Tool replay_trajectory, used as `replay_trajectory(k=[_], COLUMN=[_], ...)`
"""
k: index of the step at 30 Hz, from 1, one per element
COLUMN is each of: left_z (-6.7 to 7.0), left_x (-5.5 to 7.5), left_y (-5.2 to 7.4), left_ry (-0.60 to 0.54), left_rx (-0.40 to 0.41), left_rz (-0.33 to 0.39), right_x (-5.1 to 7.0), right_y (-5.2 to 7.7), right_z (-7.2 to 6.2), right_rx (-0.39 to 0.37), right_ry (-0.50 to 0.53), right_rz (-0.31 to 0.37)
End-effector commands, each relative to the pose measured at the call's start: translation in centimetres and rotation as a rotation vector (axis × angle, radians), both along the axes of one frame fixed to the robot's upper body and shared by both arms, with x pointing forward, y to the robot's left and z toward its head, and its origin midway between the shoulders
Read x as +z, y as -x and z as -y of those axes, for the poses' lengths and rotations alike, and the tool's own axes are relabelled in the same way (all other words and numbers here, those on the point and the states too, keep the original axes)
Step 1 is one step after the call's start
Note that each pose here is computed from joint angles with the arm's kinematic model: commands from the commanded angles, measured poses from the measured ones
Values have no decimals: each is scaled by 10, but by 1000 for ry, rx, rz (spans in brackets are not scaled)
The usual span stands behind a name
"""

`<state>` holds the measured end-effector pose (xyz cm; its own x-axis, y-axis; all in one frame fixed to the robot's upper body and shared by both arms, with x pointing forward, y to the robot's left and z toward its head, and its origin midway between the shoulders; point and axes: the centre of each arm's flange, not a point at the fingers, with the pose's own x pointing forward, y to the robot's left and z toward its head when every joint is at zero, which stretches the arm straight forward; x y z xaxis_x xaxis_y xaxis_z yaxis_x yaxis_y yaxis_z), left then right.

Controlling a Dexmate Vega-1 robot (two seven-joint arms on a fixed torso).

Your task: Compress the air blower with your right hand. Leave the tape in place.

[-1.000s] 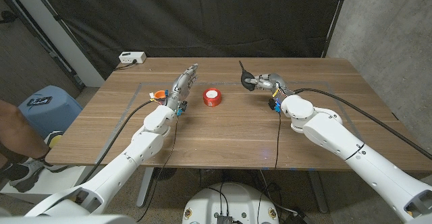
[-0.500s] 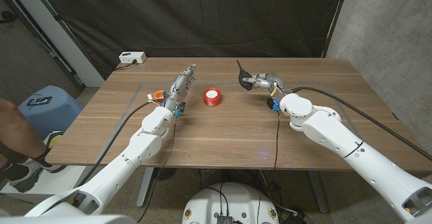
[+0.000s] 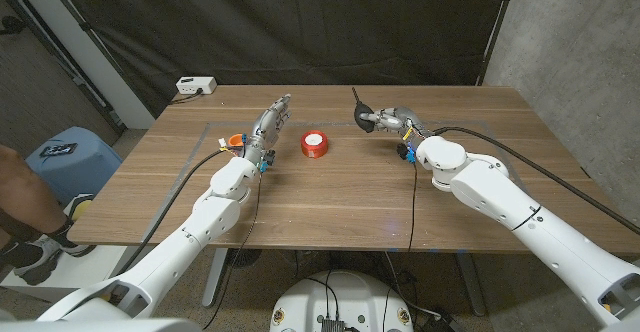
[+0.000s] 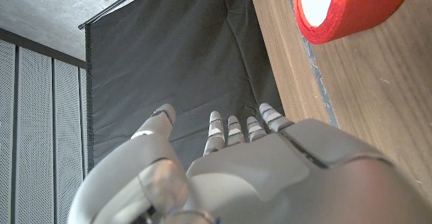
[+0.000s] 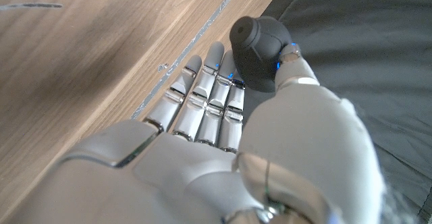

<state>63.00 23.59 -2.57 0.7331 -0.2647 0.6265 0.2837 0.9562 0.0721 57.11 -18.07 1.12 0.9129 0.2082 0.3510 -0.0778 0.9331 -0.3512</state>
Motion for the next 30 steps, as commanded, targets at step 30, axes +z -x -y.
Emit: replay_trajectory(k=[30], left_z=[-7], left_x=[5], left_y=[-3], left_ry=[-5], left_rx=[11], left_rz=[-9], right_x=[6], right_y=[-14], right_z=[8], right_rx=[60], right_ry=[6], right_rz=[-46])
